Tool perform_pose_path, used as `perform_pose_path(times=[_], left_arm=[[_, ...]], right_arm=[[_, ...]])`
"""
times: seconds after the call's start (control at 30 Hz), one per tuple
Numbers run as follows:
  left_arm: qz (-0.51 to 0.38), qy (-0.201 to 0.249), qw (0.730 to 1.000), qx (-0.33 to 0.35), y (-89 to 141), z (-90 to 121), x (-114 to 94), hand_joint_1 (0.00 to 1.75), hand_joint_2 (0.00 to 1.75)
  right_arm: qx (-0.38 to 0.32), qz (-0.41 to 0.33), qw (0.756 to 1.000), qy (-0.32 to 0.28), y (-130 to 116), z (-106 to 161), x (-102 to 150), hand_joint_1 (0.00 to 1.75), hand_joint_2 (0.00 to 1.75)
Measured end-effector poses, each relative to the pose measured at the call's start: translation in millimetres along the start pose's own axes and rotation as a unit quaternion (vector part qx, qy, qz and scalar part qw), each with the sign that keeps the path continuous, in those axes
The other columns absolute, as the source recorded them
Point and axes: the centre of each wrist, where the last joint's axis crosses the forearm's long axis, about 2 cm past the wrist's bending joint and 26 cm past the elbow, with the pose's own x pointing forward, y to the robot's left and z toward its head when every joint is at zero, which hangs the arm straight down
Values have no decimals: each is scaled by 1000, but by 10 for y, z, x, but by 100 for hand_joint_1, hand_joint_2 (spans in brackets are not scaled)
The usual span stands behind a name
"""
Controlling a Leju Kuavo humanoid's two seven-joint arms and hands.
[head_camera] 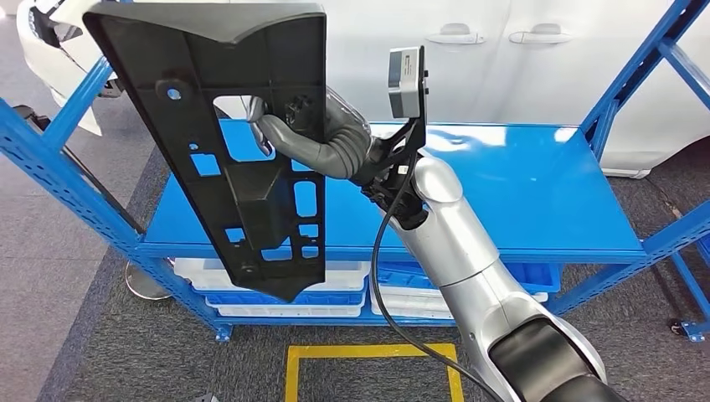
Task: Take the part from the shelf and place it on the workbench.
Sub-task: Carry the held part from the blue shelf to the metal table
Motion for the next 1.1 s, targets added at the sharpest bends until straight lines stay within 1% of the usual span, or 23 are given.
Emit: perform_pose_path(times=[0.2, 0.37, 1.1], left_arm=[[-4, 0, 1000, -1, -8, 1, -1, 0, 175], [-5, 0, 1000, -4, -41, 3, 9, 0, 175], [-6, 1, 1000, -6, -47, 1, 21, 0, 175]], right_arm=[[-5, 0, 1000, 4, -4, 50, -21, 175, 175], [-1, 5, 1000, 2, 0, 26, 3, 175, 175], [1, 7, 1000, 3, 17, 17, 5, 175, 175]])
